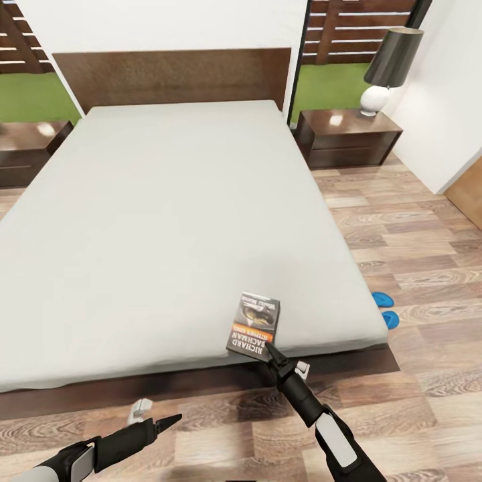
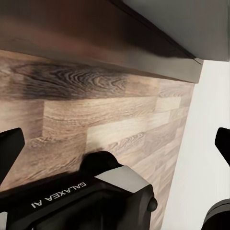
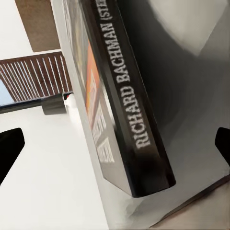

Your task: In the bedroom, move the book from the bed onto either nightstand, and place the two sandals side by side next to the bed.

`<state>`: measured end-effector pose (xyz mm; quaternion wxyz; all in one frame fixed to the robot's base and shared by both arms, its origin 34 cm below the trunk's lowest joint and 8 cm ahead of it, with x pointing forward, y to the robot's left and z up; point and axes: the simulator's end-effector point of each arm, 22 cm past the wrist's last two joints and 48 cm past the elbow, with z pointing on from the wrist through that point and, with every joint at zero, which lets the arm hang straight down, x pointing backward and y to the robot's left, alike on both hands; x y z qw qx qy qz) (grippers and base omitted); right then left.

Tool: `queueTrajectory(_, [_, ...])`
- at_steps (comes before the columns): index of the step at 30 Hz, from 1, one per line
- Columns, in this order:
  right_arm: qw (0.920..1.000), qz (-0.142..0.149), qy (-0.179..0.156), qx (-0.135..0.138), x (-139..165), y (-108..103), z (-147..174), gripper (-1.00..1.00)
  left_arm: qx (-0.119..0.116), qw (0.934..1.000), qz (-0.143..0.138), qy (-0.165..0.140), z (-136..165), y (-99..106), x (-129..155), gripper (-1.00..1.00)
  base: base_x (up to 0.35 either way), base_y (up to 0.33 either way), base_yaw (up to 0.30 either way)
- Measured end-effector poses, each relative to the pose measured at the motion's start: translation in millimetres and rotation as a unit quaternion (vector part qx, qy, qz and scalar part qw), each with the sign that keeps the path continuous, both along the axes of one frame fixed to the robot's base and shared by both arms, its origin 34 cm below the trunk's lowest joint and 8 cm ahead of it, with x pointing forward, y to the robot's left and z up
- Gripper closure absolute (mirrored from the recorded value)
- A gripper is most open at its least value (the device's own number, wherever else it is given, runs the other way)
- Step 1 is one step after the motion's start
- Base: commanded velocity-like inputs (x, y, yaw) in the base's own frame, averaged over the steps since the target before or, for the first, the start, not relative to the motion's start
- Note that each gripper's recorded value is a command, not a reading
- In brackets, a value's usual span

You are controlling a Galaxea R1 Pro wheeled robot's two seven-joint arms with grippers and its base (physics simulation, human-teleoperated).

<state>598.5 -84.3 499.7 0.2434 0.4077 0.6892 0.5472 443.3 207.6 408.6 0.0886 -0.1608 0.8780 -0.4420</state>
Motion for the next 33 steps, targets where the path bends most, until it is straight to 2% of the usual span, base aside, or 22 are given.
queueTrajectory(31, [1.0,0.0,0.0,0.0,0.0,0.2,-0.1,-1.0,0.0,1.0,0.001,0.0,0.0,0.1,0.3,-1.0,0.006,0.017,0.0])
queueTrajectory(32, [1.0,0.0,0.0,0.0,0.0,0.1,-0.1,1.0,0.0,1.0,0.001,0.0,0.0,0.0,0.3,-1.0,0.0,0.0,0.0])
queueTrajectory(33, [1.0,0.0,0.0,0.0,0.0,0.1,0.0,1.0,0.0,1.0,0.001,0.0,0.0,0.0,0.3,-1.0,0.0,0.0,0.0])
